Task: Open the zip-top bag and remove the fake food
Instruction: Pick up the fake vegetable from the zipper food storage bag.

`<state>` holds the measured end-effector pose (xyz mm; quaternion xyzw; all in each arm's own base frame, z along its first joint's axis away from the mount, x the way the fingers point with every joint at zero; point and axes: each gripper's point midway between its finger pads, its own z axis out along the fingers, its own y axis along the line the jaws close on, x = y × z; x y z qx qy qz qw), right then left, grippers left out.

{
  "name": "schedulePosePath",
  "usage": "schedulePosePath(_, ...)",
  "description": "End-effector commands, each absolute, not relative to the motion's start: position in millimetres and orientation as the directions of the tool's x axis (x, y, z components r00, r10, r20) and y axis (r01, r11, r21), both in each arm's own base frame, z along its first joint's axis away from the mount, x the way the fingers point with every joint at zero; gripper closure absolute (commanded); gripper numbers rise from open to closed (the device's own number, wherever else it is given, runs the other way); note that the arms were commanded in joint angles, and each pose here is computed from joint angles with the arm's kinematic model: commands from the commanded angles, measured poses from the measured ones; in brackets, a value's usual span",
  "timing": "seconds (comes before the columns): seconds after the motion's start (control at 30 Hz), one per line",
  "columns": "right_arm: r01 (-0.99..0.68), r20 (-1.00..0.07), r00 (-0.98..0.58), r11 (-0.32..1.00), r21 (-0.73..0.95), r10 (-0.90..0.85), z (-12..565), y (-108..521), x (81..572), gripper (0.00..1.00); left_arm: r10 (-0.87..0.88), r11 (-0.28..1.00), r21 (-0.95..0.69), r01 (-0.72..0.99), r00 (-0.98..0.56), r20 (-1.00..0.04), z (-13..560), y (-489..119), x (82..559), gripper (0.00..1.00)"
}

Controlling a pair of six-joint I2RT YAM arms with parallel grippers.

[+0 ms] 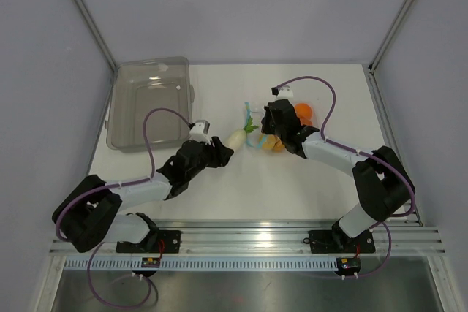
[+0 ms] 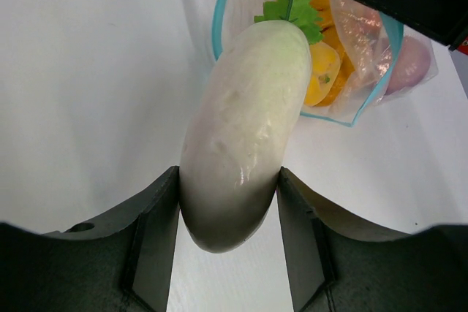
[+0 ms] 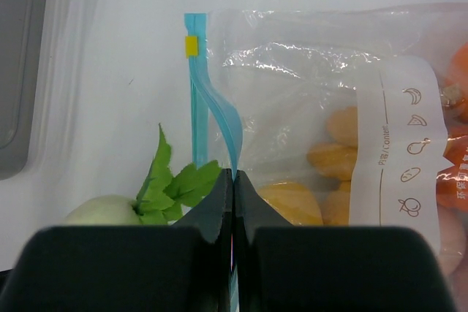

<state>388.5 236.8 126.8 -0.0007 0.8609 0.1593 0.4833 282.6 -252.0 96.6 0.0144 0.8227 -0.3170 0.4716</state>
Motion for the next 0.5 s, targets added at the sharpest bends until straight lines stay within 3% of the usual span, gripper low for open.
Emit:
schedulePosePath(0.0,-0.124,-0.851,-0.491,0.952,0.279,0.185,143.5,230.1,398.2,1.00,-0.276,0.821,-0.479,0.310,-0.519,-0.809,102.3,-238.5,280.2,0.60)
schedulePosePath(0.47,-0.136,-0.851,-0.488,0.945,0.297,0.197,148.9,230.5,396.0,1.00,-0.448,0.819,-0.536,0.202,-0.357,-0.820,162.9,-181.8,299.5,0.61)
